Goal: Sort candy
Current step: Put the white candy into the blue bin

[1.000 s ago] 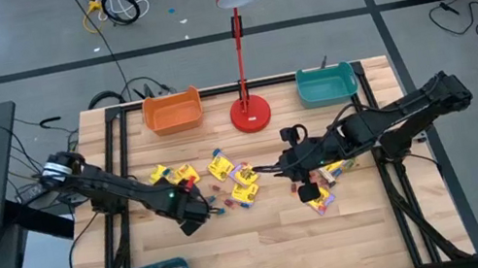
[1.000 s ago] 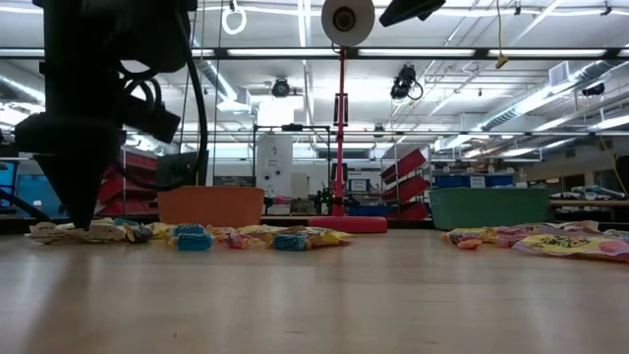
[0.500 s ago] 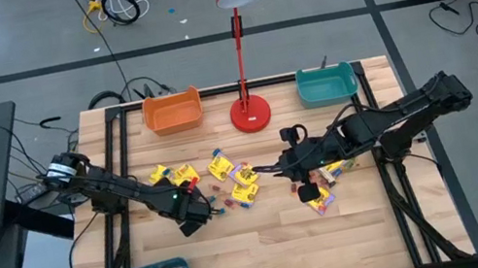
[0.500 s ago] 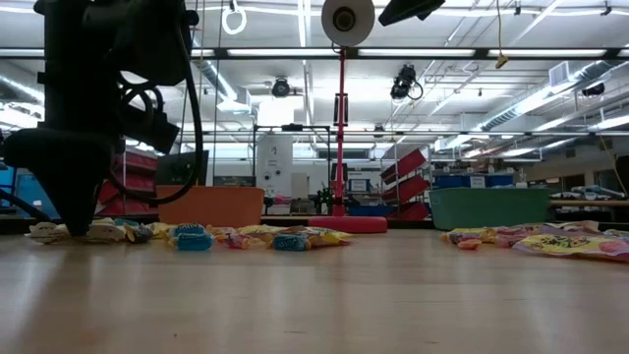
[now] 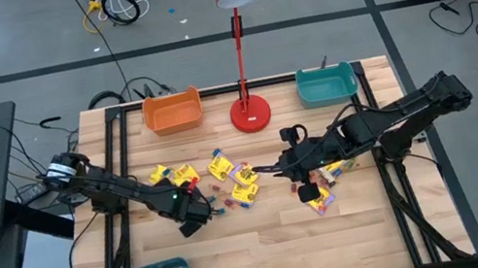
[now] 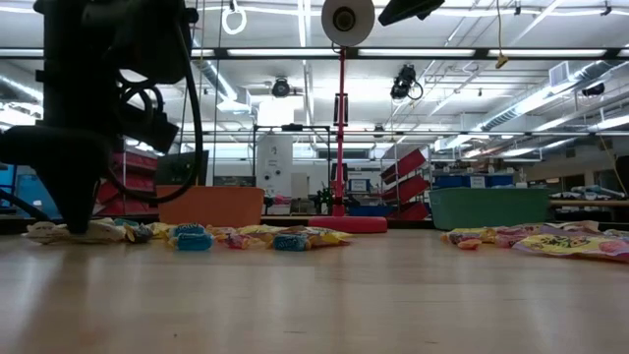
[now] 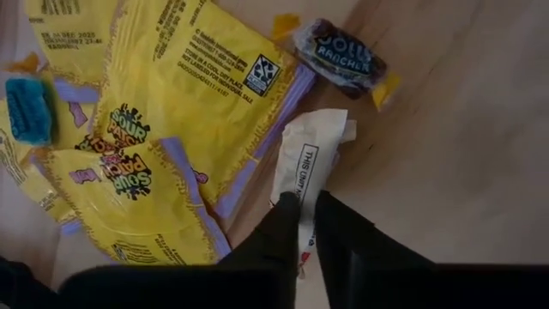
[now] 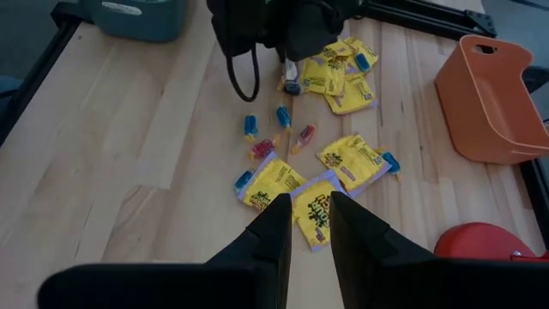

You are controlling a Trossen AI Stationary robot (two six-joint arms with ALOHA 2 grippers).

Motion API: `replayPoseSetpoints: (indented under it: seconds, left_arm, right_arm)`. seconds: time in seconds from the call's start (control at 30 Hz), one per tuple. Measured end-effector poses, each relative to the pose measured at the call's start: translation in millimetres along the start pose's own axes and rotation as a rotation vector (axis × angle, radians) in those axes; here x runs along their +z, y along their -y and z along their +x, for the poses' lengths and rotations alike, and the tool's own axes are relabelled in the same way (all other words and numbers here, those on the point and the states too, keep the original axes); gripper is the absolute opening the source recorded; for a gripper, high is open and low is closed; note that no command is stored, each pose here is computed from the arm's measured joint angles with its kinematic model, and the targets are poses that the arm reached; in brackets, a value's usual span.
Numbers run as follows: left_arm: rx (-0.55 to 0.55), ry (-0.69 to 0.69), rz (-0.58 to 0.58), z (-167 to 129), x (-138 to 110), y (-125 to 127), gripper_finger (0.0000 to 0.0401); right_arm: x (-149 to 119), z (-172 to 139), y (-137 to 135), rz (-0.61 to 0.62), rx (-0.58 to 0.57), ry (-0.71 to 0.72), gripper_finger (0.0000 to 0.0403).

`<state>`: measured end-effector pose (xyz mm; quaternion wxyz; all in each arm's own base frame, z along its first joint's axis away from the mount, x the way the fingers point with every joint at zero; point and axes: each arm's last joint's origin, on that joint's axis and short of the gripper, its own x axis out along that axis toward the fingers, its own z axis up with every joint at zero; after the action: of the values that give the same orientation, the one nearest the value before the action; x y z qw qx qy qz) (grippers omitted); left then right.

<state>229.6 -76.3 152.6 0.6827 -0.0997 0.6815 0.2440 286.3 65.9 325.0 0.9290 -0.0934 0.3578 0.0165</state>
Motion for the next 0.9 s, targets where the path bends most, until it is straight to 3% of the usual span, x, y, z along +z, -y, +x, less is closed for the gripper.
replayPoseSetpoints:
  seconds: [0.13, 0.47, 0.7, 0.9]
  left_arm:
    - [0.005, 0.027, 0.053, -0.4, 1.0, 0.9, 0.0005]
    - [0.002, 0.057, 0.181, -15.0, -6.0, 14.3, 0.0001]
    - [-0.069, 0.136, 0.334, -63.4, -12.1, 30.1, 0.0000]
    - [-0.193, 0.196, 0.484, -114.5, -33.0, 45.5, 0.0000]
  right_arm:
    - [0.0, 0.0, 0.0, 0.000, 0.000, 0.000, 0.0068]
    - [0.0, 0.0, 0.0, -0.012, 0.000, 0.000, 0.0068]
    - [-0.1, 0.1, 0.0, -0.019, 0.000, -0.001, 0.0068]
    - [-0.2, 0.1, 0.0, -0.019, 0.000, -0.003, 0.0068]
